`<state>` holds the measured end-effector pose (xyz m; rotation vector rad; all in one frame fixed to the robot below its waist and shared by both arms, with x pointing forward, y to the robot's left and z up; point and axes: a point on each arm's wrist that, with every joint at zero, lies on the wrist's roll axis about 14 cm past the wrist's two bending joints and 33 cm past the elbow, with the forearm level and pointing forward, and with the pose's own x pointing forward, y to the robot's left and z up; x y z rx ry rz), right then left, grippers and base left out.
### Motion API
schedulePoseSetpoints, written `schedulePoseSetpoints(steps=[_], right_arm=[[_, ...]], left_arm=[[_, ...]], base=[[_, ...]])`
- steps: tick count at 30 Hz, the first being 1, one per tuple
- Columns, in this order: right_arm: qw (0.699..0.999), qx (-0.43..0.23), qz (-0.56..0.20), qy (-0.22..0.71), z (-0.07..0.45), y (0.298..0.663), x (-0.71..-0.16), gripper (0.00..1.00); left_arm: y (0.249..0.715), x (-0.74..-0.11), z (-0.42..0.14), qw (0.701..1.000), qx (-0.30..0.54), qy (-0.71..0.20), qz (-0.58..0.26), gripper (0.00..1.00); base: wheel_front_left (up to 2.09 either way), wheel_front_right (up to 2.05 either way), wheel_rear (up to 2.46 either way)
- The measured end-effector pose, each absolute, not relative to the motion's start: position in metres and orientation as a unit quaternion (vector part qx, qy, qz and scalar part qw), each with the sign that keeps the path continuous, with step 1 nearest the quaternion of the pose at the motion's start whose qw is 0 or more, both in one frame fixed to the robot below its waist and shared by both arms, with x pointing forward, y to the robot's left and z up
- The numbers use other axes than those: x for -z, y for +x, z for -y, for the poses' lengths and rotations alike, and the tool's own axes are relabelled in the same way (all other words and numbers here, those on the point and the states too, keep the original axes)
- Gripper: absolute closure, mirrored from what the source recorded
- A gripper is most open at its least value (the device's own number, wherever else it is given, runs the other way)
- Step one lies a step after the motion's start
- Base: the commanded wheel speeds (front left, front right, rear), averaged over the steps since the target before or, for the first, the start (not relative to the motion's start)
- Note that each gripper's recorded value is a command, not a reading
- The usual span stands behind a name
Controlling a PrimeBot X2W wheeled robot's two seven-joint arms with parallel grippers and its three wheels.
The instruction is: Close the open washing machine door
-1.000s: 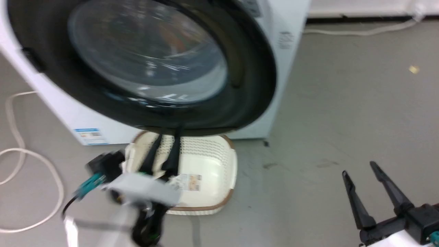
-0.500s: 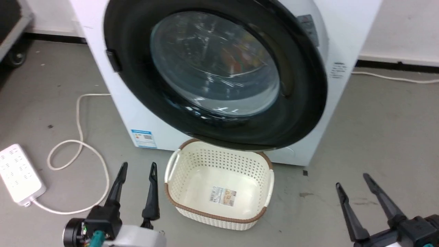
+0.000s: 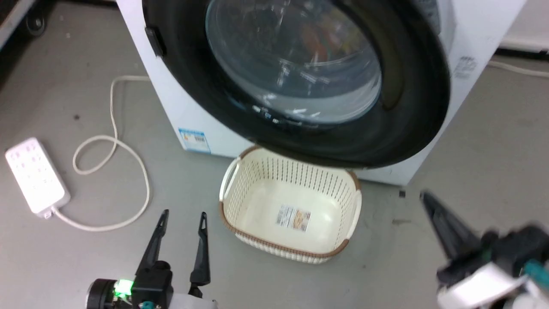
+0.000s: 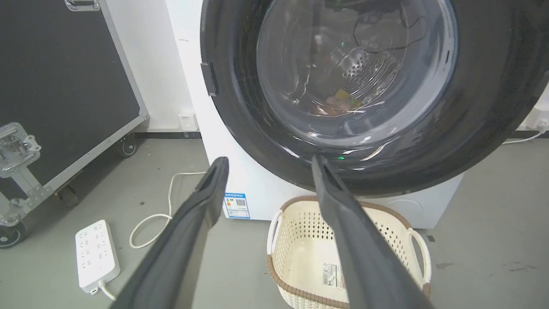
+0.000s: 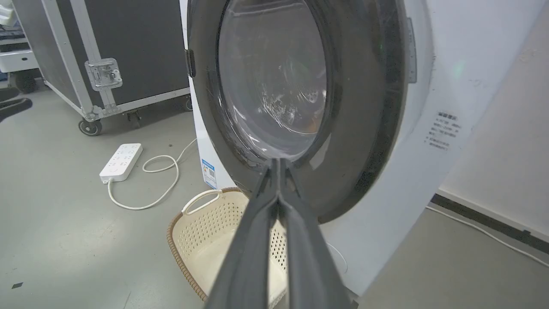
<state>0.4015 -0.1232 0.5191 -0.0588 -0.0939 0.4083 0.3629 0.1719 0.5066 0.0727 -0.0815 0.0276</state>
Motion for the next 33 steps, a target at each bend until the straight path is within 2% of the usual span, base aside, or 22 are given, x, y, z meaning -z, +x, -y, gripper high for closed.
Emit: schedulePoseSetpoints(steps=[3,4,5,6,7,9,10,11,15,25,33], right_arm=[[0.974,-0.217,0.046,-0.032,0.122,0.421,-0.523,1.00],[0.971,-0.231,0.044,-0.044,0.121,0.441,-0.526,1.00],[0.971,-0.231,0.044,-0.044,0.121,0.441,-0.526,1.00],[0.969,-0.238,0.044,-0.046,0.123,0.463,-0.530,1.00],[0.969,-0.238,0.044,-0.046,0.123,0.463,-0.530,1.00],[0.967,-0.245,0.034,-0.052,0.127,0.493,-0.529,1.00],[0.967,-0.245,0.034,-0.052,0.127,0.493,-0.529,1.00],[0.967,-0.247,0.026,-0.056,0.130,0.511,-0.524,1.00],[0.968,-0.247,0.007,-0.042,0.133,0.539,-0.516,1.00],[0.979,-0.204,0.008,0.018,0.150,0.595,-0.531,1.00],[0.984,-0.174,0.006,0.033,0.165,0.612,-0.532,1.00]], left_arm=[[0.365,-0.495,-0.169,0.999,-0.009,0.036,0.023,0.00],[0.369,-0.485,-0.166,0.999,-0.007,0.035,0.009,0.00],[0.369,-0.485,-0.166,0.999,-0.007,0.035,0.009,0.00],[0.375,-0.478,-0.165,0.999,-0.009,0.035,-0.001,0.00],[0.375,-0.478,-0.165,0.999,-0.009,0.035,-0.001,0.00],[0.383,-0.470,-0.163,0.999,-0.011,0.034,-0.012,0.00],[0.383,-0.470,-0.163,0.999,-0.011,0.034,-0.012,0.00],[0.387,-0.464,-0.162,0.999,-0.012,0.033,-0.018,0.00],[0.389,-0.457,-0.160,0.999,-0.015,0.034,-0.029,0.00],[0.392,-0.452,-0.162,0.998,-0.026,0.034,-0.037,0.00],[0.394,-0.451,-0.159,0.998,-0.024,0.035,-0.036,0.00]], base=[[0.00,0.00,0.00],[0.00,0.00,0.00],[0.00,0.00,0.00],[0.00,0.00,0.00],[0.00,0.00,0.00],[0.00,0.00,0.00],[0.00,0.00,0.00],[0.00,0.00,0.00],[0.00,0.00,0.00],[0.00,0.00,0.00],[0.00,0.00,0.00]])
